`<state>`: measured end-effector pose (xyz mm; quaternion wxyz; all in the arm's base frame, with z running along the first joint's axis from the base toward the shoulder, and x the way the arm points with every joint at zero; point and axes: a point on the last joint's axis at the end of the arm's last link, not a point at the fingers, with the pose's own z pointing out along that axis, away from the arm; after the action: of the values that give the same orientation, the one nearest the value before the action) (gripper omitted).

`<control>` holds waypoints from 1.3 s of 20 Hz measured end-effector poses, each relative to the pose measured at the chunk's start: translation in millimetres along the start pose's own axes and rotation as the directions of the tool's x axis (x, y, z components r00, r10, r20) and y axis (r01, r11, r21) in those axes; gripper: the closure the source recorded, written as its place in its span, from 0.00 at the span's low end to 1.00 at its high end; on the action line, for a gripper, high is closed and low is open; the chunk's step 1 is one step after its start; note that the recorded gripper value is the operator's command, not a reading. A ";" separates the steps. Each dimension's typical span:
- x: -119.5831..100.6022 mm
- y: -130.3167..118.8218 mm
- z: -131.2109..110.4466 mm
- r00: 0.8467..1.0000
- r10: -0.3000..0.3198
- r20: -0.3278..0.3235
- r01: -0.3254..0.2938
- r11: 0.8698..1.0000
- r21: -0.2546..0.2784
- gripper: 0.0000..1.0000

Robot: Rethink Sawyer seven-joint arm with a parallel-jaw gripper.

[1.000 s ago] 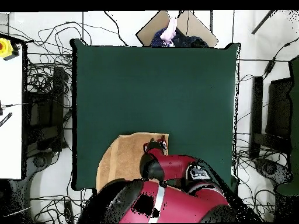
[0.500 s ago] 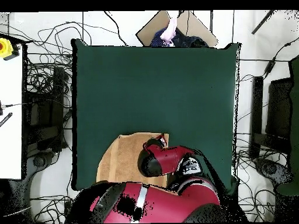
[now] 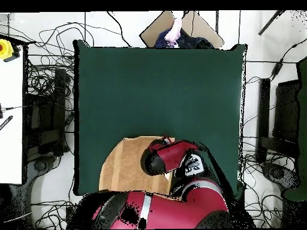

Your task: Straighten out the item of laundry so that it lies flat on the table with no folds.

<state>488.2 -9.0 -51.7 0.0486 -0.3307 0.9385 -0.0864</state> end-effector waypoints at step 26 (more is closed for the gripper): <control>90.7 -58.7 8.2 0.985 -0.174 -0.017 0.175 0.979 0.106 0.00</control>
<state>454.9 -112.1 -51.3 0.0549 -0.4083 0.9001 -0.1417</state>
